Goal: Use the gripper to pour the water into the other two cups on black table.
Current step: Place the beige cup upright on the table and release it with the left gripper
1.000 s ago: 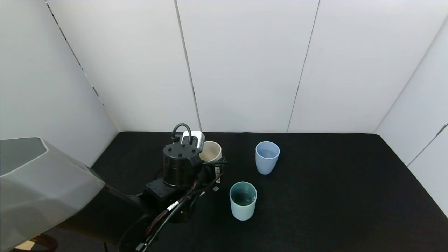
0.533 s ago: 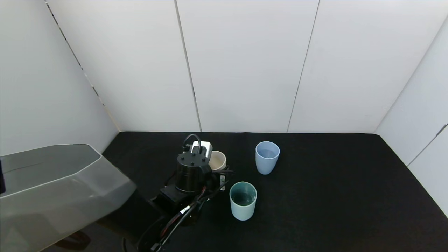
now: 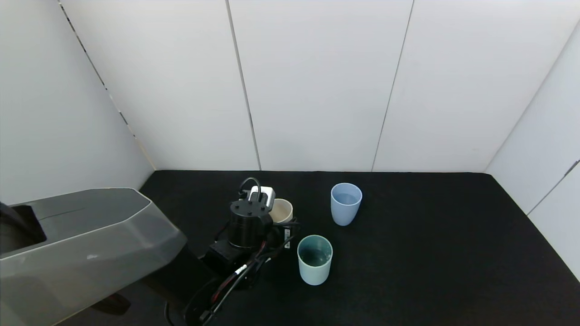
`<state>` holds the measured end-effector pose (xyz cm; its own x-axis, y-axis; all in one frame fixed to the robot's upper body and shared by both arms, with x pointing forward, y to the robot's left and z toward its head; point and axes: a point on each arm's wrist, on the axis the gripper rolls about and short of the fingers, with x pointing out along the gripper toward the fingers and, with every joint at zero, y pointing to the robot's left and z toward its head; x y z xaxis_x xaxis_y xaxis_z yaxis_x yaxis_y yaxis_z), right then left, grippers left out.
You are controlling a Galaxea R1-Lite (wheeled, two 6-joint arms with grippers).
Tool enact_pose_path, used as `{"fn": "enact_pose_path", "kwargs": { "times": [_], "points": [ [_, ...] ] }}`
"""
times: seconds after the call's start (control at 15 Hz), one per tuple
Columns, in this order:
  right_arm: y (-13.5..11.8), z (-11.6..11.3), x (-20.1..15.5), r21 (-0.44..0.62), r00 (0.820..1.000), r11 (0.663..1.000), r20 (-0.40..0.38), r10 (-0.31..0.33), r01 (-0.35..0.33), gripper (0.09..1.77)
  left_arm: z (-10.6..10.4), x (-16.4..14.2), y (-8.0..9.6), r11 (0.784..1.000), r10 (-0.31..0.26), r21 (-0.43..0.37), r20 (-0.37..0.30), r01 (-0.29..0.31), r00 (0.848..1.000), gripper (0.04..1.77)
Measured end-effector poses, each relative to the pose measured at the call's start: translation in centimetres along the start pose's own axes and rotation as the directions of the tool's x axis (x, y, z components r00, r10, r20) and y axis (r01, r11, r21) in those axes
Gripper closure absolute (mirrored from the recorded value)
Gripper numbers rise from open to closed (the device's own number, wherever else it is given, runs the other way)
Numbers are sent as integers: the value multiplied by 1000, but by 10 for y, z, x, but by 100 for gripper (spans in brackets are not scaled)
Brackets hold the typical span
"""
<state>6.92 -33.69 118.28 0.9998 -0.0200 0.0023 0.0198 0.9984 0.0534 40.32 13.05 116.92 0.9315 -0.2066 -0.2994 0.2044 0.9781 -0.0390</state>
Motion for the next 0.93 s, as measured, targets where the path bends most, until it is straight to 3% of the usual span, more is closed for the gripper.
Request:
{"fn": "enact_pose_path", "kwargs": {
  "times": [0.93],
  "points": [
    [0, 0, 0, 0, 1000, 1000, 0, 0, 0, 15, -8, 5, 0, 1000, -7, 11, -25, 8, 1000, 59]
  ]
}}
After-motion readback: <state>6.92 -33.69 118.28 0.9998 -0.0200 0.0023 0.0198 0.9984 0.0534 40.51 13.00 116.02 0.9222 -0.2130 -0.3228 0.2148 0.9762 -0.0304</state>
